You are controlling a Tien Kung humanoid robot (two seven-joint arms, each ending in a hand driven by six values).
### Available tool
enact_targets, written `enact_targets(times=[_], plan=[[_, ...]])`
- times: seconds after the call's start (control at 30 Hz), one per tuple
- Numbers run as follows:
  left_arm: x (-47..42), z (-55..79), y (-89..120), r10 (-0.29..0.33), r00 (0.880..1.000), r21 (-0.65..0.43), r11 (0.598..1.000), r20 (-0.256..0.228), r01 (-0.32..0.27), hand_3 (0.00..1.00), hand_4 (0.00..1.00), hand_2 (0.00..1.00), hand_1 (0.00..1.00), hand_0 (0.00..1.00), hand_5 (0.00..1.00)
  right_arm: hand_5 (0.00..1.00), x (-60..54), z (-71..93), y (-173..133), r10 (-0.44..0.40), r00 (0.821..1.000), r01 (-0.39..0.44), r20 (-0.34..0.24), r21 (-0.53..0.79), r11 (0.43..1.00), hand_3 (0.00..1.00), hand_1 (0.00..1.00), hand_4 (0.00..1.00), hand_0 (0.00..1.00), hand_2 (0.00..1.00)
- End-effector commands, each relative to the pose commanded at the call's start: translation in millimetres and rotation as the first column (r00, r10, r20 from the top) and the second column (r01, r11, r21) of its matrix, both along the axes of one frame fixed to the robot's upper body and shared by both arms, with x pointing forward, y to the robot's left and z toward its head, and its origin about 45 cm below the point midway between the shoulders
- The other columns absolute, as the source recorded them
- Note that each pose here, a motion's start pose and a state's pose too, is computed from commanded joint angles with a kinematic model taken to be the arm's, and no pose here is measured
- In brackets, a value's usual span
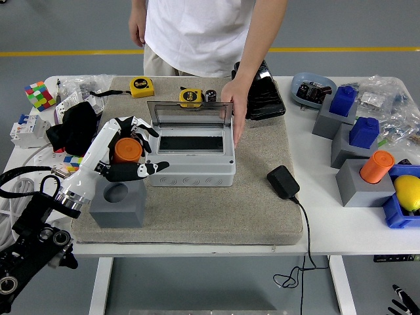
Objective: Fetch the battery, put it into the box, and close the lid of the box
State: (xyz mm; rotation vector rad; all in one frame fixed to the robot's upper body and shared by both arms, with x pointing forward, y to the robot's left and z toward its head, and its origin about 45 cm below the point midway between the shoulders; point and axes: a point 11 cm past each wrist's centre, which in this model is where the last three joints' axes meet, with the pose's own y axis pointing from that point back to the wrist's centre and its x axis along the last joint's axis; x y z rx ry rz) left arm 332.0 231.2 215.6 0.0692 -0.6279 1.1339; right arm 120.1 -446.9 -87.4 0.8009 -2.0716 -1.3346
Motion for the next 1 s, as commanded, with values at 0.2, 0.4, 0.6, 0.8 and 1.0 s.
enact_targets(times=[0.2,0.4,0.6,0.8,1.0], plan=[[26.4,16.7,-16,-0.025,0.998,0.216,0.976,0.064,0.01,0.44,0.998,0.299,0.135,0.102,0.002,0.481,-1.0,-0.5,1,-0.005,1.0,0.005,-0.001,0.0,1.0,0.545,0.679,0.919,0.622,0.657],[42.3,24.6,-32,-0.051,0.995,0.296,0.955,0.085,0.024,0.44,0.998,0.293,0.134,0.099,0.002,0.481,-1.6,-0.9,1,-0.004,1.0,0.004,-0.005,-0.002,1.0,0.545,0.679,0.919,0.622,0.657],[48.8,21.5,-47,-0.075,0.994,0.345,0.938,0.078,0.043,0.435,0.998,0.29,0.133,0.102,0.002,0.482,-2.5,-1.3,2,-0.004,1.0,0.004,-0.008,-0.003,1.0,0.545,0.679,0.919,0.622,0.657],[52.5,16.2,-63,-0.086,0.987,0.481,0.877,0.134,0.011,0.433,0.998,0.292,0.134,0.097,0.002,0.482,-1.1,-0.9,2,-0.003,1.0,0.003,-0.007,-0.004,1.0,0.545,0.679,0.919,0.621,0.657],[62.2,17.2,-73,-0.07,0.979,0.554,0.831,0.191,-0.049,0.425,0.998,0.29,0.133,0.095,0.002,0.482,-1.0,-1.0,2,0.0,1.0,0.0,-0.009,-0.004,1.0,0.545,0.679,0.919,0.622,0.657]])
